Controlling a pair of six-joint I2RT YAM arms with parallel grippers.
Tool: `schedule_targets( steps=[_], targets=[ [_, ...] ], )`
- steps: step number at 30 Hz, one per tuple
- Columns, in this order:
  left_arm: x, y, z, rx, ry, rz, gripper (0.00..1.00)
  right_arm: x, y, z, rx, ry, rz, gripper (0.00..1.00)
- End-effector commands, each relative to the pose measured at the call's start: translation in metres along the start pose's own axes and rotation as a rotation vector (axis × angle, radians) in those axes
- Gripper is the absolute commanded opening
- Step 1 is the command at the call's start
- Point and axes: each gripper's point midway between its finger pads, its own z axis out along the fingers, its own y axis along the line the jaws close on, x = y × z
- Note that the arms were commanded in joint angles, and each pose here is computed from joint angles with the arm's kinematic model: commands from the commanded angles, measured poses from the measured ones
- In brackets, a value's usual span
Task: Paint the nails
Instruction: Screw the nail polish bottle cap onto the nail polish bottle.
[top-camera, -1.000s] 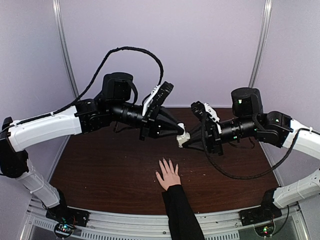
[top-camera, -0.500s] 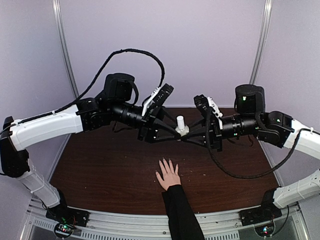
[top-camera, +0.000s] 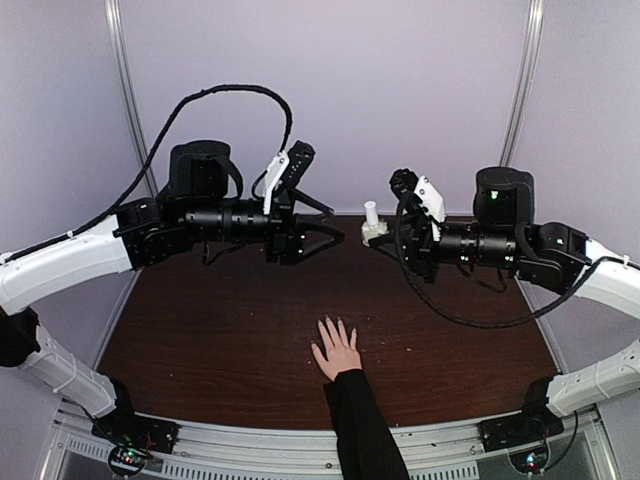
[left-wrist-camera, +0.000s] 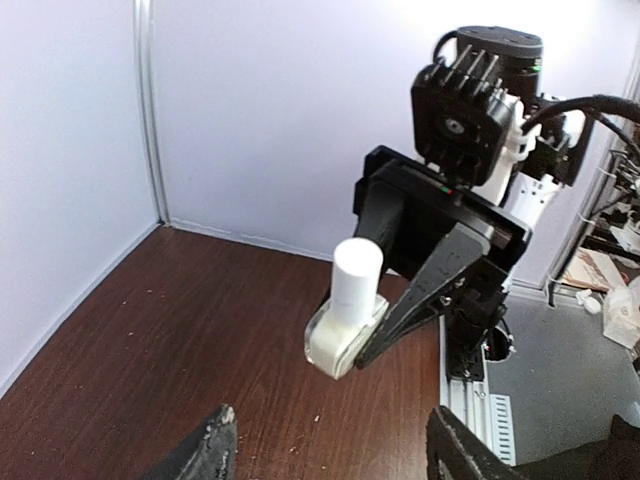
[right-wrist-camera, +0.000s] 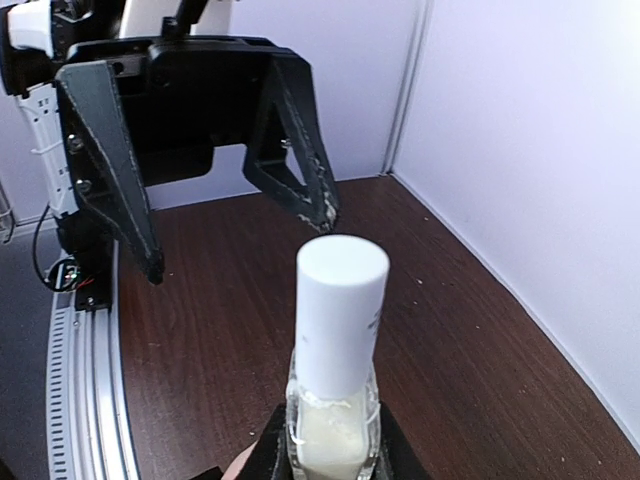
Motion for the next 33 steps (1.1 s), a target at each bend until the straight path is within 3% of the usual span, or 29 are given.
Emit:
schedule_targets(
  steps=[1,22,33],
  targets=[
    [-0.016,0.032,-0.002,-0.174,-0.075,-0.052,0.65,-0.002,-0.033,-0.004,0.191,-0.005,0.036,0.00],
    [-0.040,0.051,0.039,-0.156,-0.177,-0.165,0.51,0.013,-0.049,0.018,0.267,0.080,0.114,0.00],
    [-0.040,0.051,0.051,-0.118,-0.177,-0.183,0.35,0.011,-0.046,0.020,0.251,0.080,0.111,0.00]
  ],
)
